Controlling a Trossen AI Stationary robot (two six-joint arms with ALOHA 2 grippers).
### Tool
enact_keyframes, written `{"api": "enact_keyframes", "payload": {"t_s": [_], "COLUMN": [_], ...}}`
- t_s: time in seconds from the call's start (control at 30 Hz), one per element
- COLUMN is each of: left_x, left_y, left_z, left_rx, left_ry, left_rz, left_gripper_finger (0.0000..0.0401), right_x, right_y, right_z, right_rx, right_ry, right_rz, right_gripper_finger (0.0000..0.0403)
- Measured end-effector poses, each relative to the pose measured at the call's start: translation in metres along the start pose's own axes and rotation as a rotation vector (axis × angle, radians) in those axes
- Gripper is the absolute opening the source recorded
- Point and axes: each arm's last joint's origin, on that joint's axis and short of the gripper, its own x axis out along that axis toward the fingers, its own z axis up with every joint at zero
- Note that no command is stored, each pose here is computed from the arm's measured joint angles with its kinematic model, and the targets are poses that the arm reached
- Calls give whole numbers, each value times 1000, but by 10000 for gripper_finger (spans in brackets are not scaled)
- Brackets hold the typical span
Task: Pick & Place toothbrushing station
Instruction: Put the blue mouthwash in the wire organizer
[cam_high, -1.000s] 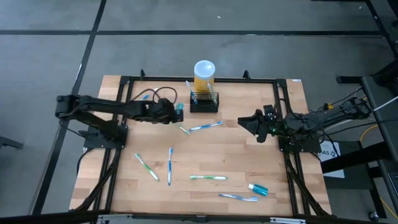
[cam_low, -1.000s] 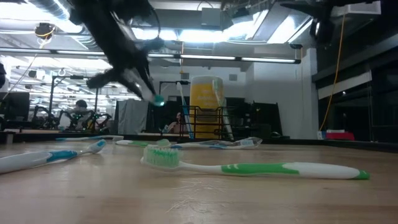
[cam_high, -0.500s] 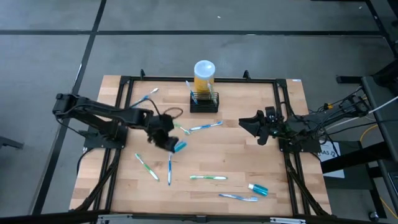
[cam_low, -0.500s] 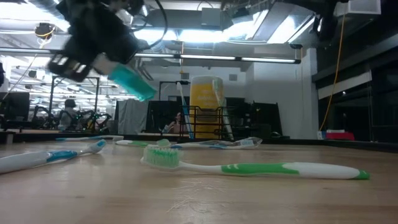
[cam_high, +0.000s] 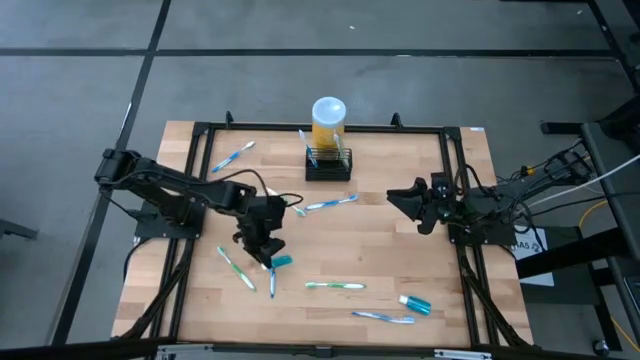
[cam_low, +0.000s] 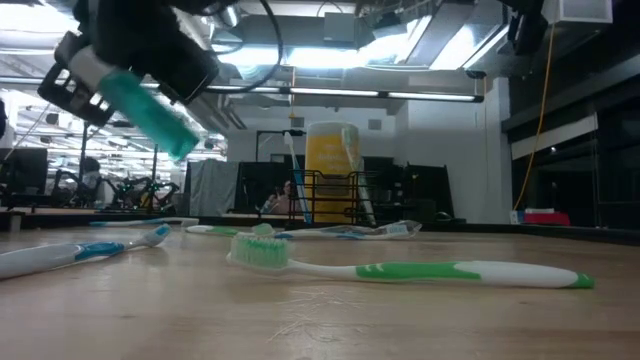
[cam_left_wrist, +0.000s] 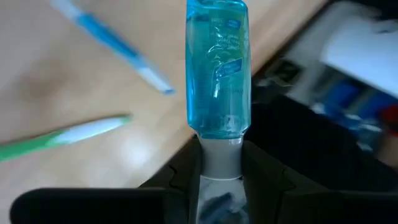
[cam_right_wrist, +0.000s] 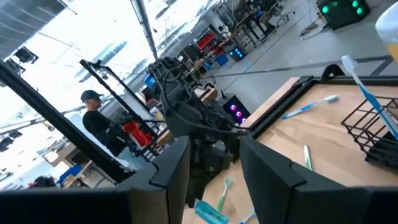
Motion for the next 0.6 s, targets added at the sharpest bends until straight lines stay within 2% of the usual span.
{"api": "enact_keyframes", "payload": {"t_s": [0.1, 0.23, 0.33, 0.43, 0.5, 0.6], "left_x": [-10, -24, -29, -29, -28, -27], "left_y": [-5, -24, -37, -35, -31, -34], "left_z": [3, 12, 22, 30, 33, 29], "left_rx": [35, 172, 264, 278, 298, 412], "left_ry": [-29, -123, -185, -105, -23, 42], "left_rz": [148, 352, 447, 575, 725, 949], "left_gripper_finger": [83, 83, 83, 83, 83, 83], "right_x": [-1, -2, -3, -4, -4, -5], "right_y": [2, 3, 4, 5, 5, 6], "right_z": [-1, -2, -3, -3, -3, -4], "right_rx": [-11, -25, -27, -21, -19, -23], "right_ry": [-7, -9, -5, -3, -5, -12], "right_rz": [-4, -10, -5, 2, 4, -7], "right_gripper_finger": [145, 145, 145, 145, 145, 145]}}
